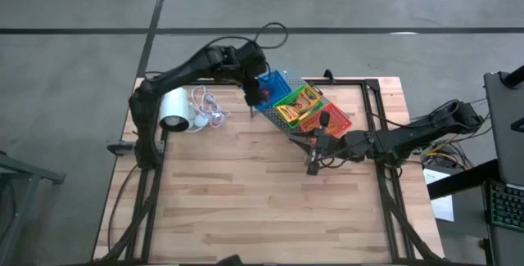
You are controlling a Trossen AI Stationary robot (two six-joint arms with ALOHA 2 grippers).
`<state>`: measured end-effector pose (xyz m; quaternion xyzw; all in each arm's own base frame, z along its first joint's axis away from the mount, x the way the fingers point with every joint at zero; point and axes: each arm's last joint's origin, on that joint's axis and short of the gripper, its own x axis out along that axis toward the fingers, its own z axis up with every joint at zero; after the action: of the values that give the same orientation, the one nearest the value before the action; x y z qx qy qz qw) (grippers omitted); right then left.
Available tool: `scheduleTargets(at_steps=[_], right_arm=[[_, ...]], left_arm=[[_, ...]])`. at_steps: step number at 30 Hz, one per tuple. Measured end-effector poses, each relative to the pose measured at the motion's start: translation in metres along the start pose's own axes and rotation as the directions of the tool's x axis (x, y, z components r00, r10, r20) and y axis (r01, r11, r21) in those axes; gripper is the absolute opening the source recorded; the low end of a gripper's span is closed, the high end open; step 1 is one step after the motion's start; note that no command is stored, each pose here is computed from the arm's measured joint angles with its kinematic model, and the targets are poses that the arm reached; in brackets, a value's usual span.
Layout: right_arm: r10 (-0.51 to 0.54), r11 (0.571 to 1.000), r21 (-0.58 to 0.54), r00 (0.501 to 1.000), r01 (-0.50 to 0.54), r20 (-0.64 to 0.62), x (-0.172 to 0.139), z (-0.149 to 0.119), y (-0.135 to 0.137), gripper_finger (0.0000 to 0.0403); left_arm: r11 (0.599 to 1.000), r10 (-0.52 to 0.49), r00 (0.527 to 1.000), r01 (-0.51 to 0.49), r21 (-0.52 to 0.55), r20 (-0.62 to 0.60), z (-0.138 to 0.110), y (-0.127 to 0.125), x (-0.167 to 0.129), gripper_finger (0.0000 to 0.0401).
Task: Pick & Place Office Desk Supplies
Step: Put the blue bin on the shelf
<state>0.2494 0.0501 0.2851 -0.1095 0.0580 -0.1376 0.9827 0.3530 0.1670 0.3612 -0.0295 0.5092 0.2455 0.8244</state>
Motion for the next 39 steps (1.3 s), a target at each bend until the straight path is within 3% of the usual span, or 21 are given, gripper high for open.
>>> scheduleTargets(at_steps=[9,14,25,39], right_arm=[[0.000,1.000,0.000,1.000,0.000,0.000,0.000,0.000,0.000,0.0068],[0.000,1.000,0.000,1.000,0.000,0.000,0.000,0.000,0.000,0.0068],[0.000,1.000,0.000,1.000,0.000,0.001,0.000,0.000,0.000,0.0068],[0.000,1.000,0.001,1.000,0.000,0.001,0.000,0.000,0.000,0.0068]], left_arm=[[0.990,-0.114,0.993,0.114,-0.087,-0.003,-0.013,0.045,0.016,0.0230],[0.990,-0.122,0.992,0.121,-0.077,-0.004,-0.016,0.057,0.020,0.0265],[0.991,-0.106,0.994,0.105,-0.086,-0.002,-0.025,0.065,0.049,0.0261],[0.988,-0.119,0.993,0.116,-0.105,-0.019,-0.033,0.067,0.063,0.0257]])
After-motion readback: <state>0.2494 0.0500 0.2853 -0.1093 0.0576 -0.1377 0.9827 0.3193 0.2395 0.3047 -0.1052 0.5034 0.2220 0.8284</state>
